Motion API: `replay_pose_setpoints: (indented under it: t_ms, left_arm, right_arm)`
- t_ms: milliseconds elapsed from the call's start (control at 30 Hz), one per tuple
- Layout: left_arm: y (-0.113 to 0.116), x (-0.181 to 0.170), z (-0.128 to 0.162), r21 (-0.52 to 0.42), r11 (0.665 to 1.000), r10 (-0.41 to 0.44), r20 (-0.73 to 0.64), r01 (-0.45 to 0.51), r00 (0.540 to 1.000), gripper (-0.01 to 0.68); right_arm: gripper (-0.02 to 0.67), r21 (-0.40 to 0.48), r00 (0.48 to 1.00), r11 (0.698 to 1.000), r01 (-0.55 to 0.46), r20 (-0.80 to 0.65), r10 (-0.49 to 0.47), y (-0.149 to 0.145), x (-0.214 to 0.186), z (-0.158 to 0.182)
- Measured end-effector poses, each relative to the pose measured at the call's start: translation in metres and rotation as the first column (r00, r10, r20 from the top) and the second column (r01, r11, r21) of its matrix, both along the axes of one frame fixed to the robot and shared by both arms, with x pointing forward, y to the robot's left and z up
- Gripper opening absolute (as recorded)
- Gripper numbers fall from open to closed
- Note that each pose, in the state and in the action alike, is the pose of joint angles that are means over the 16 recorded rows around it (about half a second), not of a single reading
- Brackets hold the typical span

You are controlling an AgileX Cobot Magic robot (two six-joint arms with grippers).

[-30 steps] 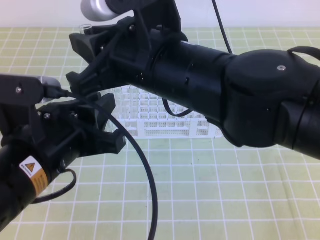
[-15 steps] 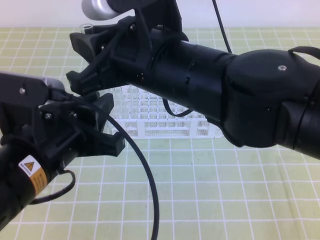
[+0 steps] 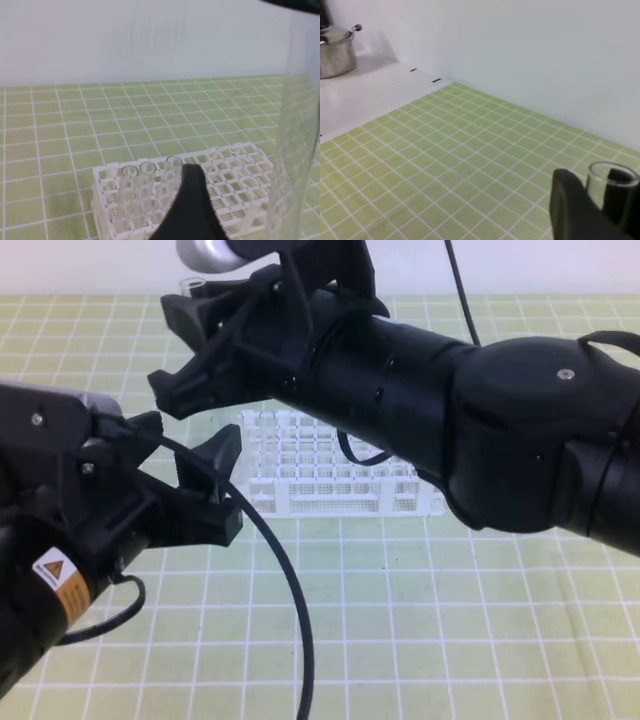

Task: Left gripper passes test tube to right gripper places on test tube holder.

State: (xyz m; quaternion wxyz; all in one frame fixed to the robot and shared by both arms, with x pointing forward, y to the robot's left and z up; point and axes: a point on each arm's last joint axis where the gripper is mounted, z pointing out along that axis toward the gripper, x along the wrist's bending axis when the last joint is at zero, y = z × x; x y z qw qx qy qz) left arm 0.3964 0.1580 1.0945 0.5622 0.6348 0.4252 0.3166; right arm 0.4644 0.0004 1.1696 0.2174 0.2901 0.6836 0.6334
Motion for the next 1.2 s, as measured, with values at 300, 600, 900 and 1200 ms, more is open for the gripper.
replay_pose_setpoints:
  t_ms: [300, 600, 900, 1200]
  left_arm:
    - [0.020, -0.006, 0.014, 0.028, 0.996, 0.078, 0.069, -0.080, 0.995, 0.345]
    - [0.083, -0.038, 0.035, 0.003, 0.969, 0.246, 0.072, -0.247, 0.967, 0.064]
    - [0.143, -0.096, 0.019, -0.134, 0.983, 0.131, 0.069, -0.121, 0.989, 0.001]
    - [0.126, -0.117, -0.030, -0.194, 0.956, -0.184, 0.185, 0.219, 0.965, -0.001]
  right_arm:
    - [0.100, -0.010, 0.995, 0.996, 0.089, 0.034, -0.089, -0.009, 0.003, 0.006]
    - [0.100, -0.017, 0.991, 0.992, 0.122, 0.055, -0.121, -0.020, -0.001, 0.010]
    - [0.099, -0.031, 0.995, 0.995, 0.090, 0.039, -0.088, -0.024, -0.007, 0.004]
    - [0.099, -0.036, 0.999, 0.999, 0.033, 0.033, -0.032, -0.022, -0.011, 0.001]
